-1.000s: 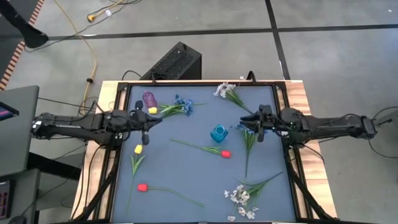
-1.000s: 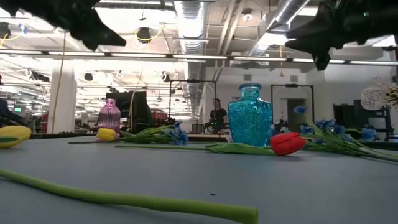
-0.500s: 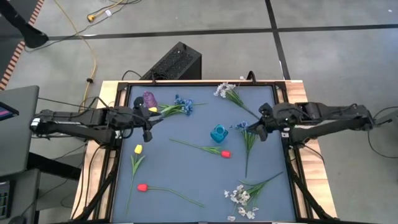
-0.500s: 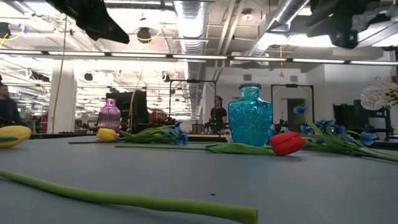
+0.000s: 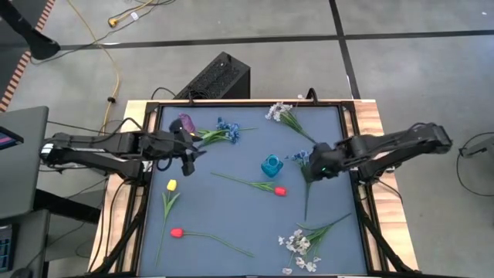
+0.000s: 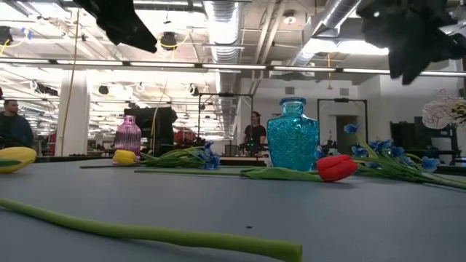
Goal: Sort flowers into vase by color
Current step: Put the right blue flowers into the blue vase
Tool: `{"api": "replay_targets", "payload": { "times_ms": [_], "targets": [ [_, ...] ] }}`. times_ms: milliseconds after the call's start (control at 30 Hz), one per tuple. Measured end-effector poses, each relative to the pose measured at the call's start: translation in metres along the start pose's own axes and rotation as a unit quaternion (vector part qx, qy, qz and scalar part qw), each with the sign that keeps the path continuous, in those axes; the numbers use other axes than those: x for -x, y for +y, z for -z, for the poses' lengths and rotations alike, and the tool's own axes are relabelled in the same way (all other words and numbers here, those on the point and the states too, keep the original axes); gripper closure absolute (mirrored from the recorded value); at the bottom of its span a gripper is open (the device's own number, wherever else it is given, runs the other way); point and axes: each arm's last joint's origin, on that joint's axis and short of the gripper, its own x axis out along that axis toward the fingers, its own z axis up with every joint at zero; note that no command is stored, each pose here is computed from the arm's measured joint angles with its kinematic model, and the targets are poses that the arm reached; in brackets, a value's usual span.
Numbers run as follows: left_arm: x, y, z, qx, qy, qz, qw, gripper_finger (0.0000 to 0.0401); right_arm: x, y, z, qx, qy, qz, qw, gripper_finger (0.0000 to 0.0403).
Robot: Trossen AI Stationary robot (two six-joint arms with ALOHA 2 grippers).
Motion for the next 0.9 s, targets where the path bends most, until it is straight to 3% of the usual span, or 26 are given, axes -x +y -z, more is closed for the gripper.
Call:
{"api": "replay_targets", "payload": {
  "times_ms": [200, 333, 700, 900],
  "targets": [
    [-0.007, -0.003, 0.001, -0.004, 0.013, 0.007, 1.000, 0.0157, -0.028, 0.013, 0.009, 0.038, 0.021, 0.060, 0.997, 0.0271],
    [-0.007, -0.003, 0.001, -0.011, 0.012, 0.008, 1.000, 0.0139, -0.035, 0.014, 0.006, 0.024, 0.016, 0.082, 0.996, 0.0264],
    [-0.007, -0.003, 0.005, 0.009, 0.035, 0.005, 0.999, 0.0135, -0.062, -0.001, -0.005, -0.019, -0.002, 0.089, 0.996, 0.0159],
    [-0.007, -0.002, 0.006, 0.009, 0.039, 0.003, 0.999, 0.0135, -0.083, -0.005, 0.002, -0.051, -0.002, 0.075, 0.996, 0.0148]
  ]
}}
